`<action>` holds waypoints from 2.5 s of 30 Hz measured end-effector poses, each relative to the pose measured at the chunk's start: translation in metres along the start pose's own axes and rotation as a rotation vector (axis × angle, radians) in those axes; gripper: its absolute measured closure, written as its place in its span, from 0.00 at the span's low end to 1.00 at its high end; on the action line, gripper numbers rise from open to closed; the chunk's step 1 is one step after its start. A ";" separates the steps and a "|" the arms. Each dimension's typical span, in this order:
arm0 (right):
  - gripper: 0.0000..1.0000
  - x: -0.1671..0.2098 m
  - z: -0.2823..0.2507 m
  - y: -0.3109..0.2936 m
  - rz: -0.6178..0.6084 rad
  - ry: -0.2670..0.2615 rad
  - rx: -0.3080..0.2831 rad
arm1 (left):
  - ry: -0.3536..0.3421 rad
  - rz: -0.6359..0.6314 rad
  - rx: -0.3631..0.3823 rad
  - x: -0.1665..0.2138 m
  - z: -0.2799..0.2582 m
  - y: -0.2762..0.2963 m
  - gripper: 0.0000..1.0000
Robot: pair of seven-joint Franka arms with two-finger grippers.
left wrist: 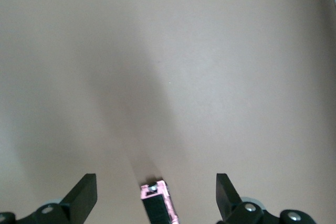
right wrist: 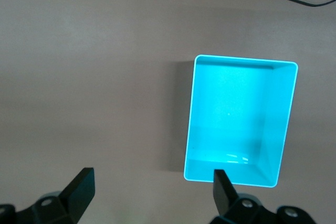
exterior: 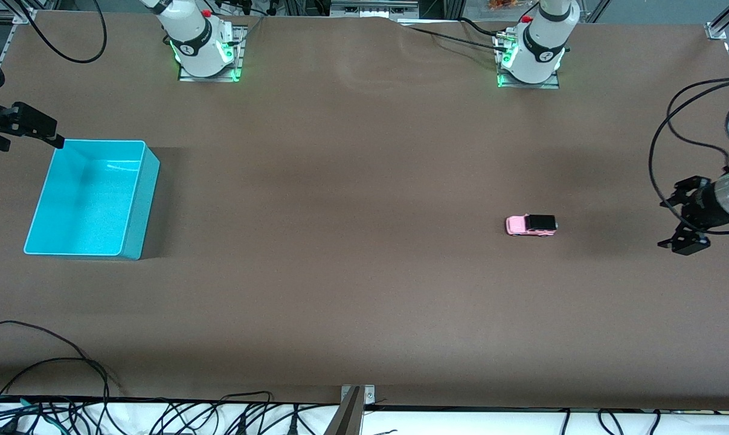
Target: Wind and store pink jeep toy
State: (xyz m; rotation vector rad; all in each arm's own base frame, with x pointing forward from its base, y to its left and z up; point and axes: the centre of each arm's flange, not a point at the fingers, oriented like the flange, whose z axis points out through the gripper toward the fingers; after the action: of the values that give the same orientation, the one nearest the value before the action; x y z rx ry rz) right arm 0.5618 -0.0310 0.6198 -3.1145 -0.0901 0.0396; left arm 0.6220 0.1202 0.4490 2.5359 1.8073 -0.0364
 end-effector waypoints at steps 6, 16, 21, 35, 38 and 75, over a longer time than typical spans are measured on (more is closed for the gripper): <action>0.00 0.000 0.000 0.000 0.000 0.000 0.000 | -0.004 0.245 0.000 -0.005 -0.046 0.003 0.00; 0.00 0.000 0.000 0.000 0.000 0.000 0.000 | -0.001 0.688 -0.007 -0.013 -0.094 0.007 0.00; 0.00 0.000 0.000 0.000 0.000 0.000 0.000 | 0.020 0.876 -0.027 -0.024 -0.117 0.014 0.00; 0.00 0.000 0.000 0.000 0.000 0.000 0.000 | 0.029 1.113 -0.062 -0.085 -0.156 0.032 0.00; 0.00 0.000 0.000 0.000 0.000 0.000 0.000 | 0.022 1.128 -0.059 -0.092 -0.157 0.032 0.00; 0.00 0.000 0.001 -0.001 -0.001 -0.001 0.001 | 0.007 1.106 -0.052 -0.089 -0.137 -0.001 0.00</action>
State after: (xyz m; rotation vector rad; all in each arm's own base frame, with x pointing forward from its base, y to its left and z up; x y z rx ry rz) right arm 0.5622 -0.0305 0.6192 -3.1140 -0.0914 0.0411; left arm 0.5924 0.0416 0.5891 3.0628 0.2032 0.0432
